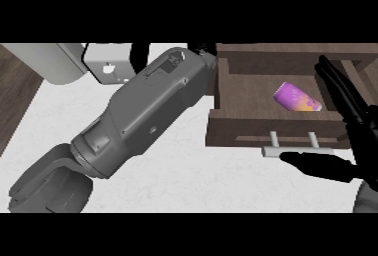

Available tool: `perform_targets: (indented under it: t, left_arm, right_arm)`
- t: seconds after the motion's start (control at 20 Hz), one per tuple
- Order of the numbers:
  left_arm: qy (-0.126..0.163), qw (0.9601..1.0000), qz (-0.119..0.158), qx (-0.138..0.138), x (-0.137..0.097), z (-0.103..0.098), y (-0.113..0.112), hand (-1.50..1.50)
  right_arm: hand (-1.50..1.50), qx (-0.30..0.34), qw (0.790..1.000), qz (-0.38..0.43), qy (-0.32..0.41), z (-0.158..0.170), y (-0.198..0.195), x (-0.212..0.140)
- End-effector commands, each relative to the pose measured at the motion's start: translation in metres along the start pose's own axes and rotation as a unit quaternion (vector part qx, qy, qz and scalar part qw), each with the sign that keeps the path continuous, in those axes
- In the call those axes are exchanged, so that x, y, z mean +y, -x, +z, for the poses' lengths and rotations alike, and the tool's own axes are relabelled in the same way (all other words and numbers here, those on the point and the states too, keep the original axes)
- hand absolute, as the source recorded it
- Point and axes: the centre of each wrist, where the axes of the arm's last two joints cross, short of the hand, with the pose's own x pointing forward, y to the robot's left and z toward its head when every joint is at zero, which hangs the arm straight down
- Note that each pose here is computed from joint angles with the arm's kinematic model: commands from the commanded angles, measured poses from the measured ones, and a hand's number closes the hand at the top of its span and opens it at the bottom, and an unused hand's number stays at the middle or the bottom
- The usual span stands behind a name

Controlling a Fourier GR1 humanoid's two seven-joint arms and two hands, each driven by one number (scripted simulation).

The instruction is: Pick up the can, place it into the drawer and close the drawer

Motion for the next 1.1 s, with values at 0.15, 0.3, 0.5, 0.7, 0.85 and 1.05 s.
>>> perform_targets:
  t: [0.15, 0.3, 0.5, 0.7, 0.85, 1.05]
  left_arm:
    - [-0.017, 0.9998, -0.013, -0.001, 0.013, -0.001, 0.001, -1.5]
    - [-0.011, 0.9998, -0.016, 0.001, 0.019, 0.002, -0.004, -1.5]
    - [-0.015, 0.9998, -0.015, -0.001, 0.035, 0.003, -0.003, -1.5]
    - [-0.028, 0.9996, -0.01, -0.001, 0.048, -0.002, -0.022, -1.5]
    - [-0.035, 0.9991, -0.02, -0.011, 0.081, -0.016, -0.022, -1.5]
    - [-0.026, 0.9995, -0.018, -0.003, 0.101, -0.007, -0.01, -1.5]
  right_arm:
    - [-1.5, -0.022, 0.994, 0.095, -0.049, -0.05, 0.009, 0.048]
    - [-1.5, -0.019, 0.988, 0.13, -0.077, -0.063, 0.014, 0.065]
    - [-1.5, -0.002, 0.978, 0.182, -0.099, -0.079, 0.035, 0.09]
    - [-1.5, 0.012, 0.977, 0.196, -0.08, -0.096, 0.048, 0.118]
    - [-1.5, 0.025, 0.976, 0.198, -0.084, -0.097, 0.073, 0.128]
    - [-1.5, 0.026, 0.967, 0.233, -0.097, -0.091, 0.089, 0.154]
